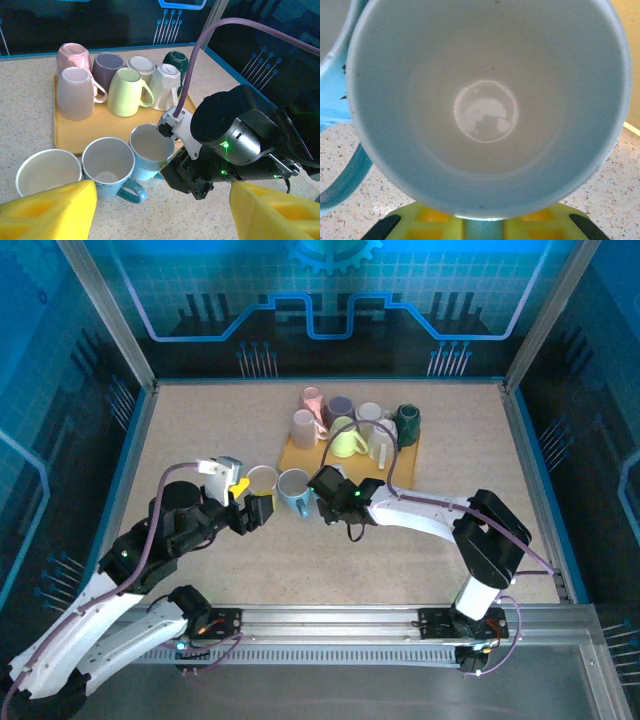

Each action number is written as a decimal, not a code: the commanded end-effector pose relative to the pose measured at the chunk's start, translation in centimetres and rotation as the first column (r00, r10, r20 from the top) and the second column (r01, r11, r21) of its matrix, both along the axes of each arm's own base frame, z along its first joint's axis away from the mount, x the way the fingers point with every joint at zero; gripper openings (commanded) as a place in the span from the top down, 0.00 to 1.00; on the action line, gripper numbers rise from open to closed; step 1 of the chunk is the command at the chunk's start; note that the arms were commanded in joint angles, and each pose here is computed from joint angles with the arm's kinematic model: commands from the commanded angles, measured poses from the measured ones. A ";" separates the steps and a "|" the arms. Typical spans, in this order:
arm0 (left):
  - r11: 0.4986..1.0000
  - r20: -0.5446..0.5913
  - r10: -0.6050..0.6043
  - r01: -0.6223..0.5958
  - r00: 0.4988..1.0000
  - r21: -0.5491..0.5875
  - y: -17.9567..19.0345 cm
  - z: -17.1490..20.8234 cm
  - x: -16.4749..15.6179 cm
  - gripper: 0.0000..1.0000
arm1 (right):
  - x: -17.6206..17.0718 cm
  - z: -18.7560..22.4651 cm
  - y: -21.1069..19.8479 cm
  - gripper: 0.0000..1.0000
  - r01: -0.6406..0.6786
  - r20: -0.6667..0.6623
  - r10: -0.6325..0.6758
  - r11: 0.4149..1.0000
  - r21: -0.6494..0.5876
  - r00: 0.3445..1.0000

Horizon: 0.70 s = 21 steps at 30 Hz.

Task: Turn the mug right side up

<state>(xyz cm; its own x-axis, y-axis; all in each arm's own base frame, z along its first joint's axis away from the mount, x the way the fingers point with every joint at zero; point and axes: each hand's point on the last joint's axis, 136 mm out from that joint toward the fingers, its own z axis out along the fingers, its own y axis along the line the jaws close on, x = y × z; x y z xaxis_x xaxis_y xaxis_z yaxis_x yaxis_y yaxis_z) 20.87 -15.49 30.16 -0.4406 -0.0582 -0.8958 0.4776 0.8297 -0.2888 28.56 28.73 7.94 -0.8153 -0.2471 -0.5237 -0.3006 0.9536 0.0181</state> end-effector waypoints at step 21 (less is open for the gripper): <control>1.000 -0.003 0.002 -0.002 1.000 0.030 0.1 -0.8 0.4 0.28 | -0.3 3.4 1.0 0.58 -0.018 0.055 0.014 0.997 0.077 0.998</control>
